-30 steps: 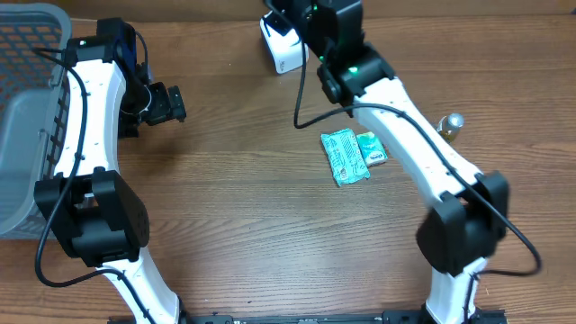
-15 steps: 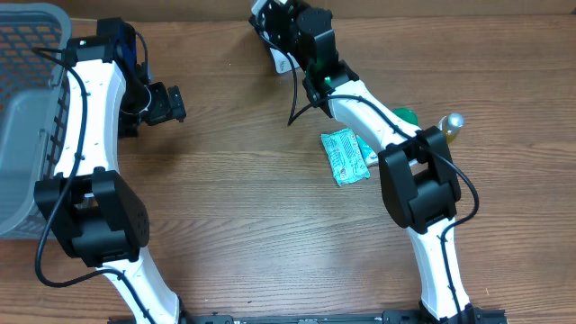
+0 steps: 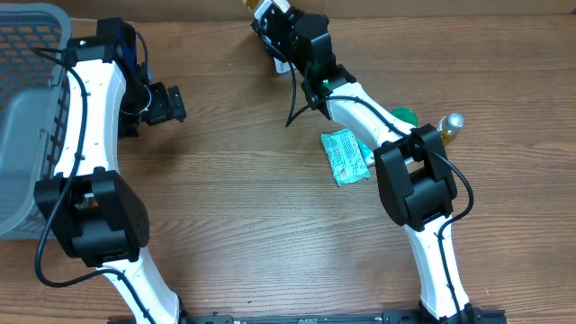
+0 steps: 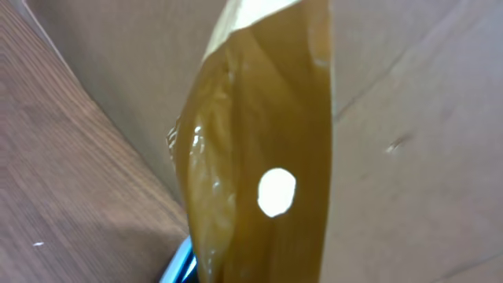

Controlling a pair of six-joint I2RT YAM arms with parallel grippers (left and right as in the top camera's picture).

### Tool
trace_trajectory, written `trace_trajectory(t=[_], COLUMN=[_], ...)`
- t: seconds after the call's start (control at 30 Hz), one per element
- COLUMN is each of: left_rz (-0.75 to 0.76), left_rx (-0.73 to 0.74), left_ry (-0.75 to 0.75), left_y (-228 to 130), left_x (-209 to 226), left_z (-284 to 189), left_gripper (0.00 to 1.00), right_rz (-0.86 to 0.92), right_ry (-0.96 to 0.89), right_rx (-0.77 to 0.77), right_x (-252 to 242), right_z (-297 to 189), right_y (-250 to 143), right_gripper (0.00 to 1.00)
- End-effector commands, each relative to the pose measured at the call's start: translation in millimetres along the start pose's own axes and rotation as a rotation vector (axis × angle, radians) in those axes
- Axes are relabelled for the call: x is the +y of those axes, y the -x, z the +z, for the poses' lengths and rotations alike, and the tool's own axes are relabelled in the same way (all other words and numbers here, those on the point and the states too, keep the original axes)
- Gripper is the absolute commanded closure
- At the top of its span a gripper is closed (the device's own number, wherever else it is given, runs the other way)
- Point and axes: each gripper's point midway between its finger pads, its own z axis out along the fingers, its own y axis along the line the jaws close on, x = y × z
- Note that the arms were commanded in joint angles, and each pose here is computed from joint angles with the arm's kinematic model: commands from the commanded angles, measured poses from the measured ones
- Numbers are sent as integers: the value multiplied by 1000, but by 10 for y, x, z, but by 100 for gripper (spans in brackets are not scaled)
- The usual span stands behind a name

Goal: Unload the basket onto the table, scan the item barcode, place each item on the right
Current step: 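Carry the Pantree bag up to the white scanner with the right gripper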

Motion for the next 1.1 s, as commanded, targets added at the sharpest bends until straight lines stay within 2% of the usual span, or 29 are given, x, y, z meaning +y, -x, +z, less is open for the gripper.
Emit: trace_trajectory(t=[0.0, 0.27, 0.5, 0.77, 0.93, 1.07], left_rz=[-13, -13, -13, -13, -13, -13], left_rx=[-9, -9, -9, -9, -9, -9], left_ry=[4, 4, 4, 4, 4, 4], left_y=[20, 20, 20, 20, 20, 20], left_x=[1, 1, 1, 1, 1, 1], left_z=[-17, -17, -17, -17, -17, -17], left_gripper=[0, 0, 0, 0, 0, 0], right_rz=[150, 350, 364, 367, 551, 613], right_ry=[7, 54, 90, 83, 49, 155], right_rx=[-2, 1, 90, 85, 23, -35], right_x=[3, 90, 214, 164, -151, -233], right_z=[6, 4, -13, -22, -155, -398], right_y=[33, 31, -167, -148, 197, 655], right_gripper=[96, 96, 96, 96, 96, 96])
